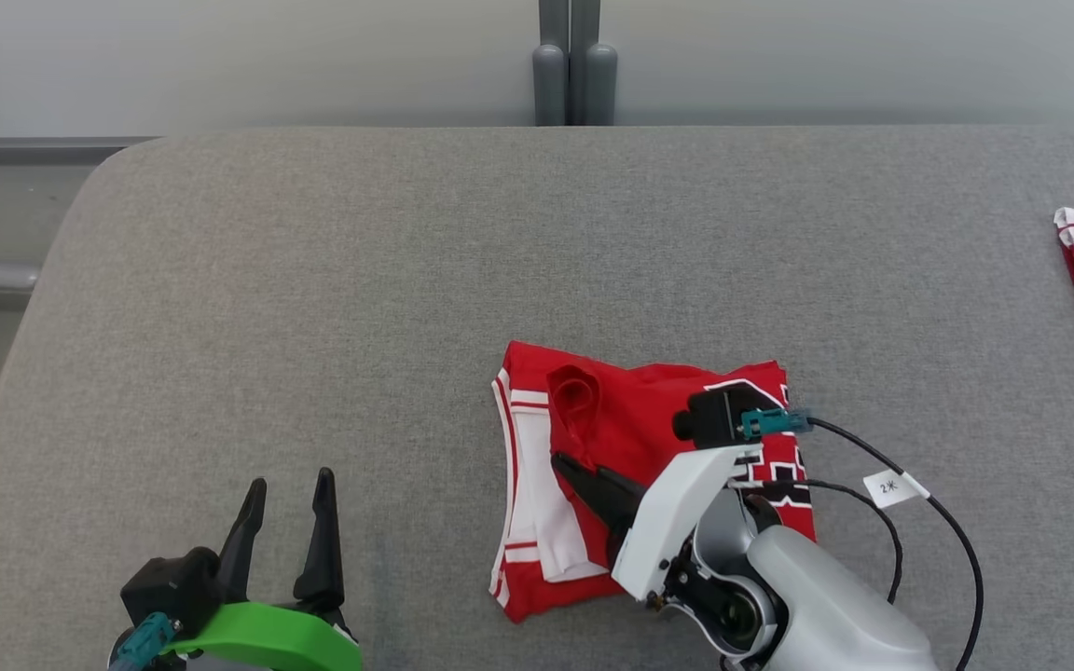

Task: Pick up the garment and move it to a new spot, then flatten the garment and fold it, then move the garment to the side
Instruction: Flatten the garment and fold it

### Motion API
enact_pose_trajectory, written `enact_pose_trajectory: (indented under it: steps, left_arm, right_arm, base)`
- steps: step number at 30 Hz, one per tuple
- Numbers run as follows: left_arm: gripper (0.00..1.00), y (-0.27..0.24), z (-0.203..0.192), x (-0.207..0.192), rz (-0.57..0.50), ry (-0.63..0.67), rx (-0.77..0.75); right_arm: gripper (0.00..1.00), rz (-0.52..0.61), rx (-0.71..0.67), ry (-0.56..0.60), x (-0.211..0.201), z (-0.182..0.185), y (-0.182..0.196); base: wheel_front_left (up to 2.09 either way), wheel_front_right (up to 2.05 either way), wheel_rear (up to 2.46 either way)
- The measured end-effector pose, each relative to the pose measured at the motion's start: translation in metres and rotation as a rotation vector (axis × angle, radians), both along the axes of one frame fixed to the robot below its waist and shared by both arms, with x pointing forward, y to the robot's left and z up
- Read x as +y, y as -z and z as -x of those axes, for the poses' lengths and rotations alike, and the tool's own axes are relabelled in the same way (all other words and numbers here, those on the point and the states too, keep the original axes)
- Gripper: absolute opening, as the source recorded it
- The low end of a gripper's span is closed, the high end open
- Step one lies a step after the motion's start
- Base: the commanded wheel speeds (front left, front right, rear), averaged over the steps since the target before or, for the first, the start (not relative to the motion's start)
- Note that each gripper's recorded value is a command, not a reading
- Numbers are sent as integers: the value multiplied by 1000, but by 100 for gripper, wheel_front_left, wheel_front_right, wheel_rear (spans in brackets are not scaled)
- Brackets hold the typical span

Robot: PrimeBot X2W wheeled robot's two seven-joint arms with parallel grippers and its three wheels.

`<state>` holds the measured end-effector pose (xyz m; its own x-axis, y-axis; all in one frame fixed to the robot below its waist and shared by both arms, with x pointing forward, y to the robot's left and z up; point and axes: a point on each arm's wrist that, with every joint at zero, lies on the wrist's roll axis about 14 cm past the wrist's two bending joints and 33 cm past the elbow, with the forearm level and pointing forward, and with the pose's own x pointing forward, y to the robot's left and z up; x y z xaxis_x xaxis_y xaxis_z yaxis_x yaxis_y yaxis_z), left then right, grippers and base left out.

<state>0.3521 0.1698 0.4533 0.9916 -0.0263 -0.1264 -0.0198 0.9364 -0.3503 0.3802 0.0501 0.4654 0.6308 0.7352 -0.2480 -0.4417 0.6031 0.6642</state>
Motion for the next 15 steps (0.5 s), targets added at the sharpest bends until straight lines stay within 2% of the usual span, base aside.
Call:
enact_pose_trajectory:
  steps: [2,3,4,10,15]
  left_arm:
    - [100,1,1,1,1,-5,4]
    - [100,2,1,1,2,-7,5]
    - [100,2,1,1,3,-7,6]
    - [100,3,0,-4,9,0,7]
    - [100,3,-2,-8,12,14,6]
  right_arm:
    - [49,-26,33,-2,4,1,3]
    - [95,-32,42,-5,6,2,5]
    - [100,-40,46,-5,9,1,5]
    - [100,-132,54,1,22,-3,-9]
    - [100,-177,-31,72,17,-24,-29]
  base:
    - [0,0,0]
    - [0,0,0]
    - [0,0,0]
    - [0,0,0]
    - [0,0,0]
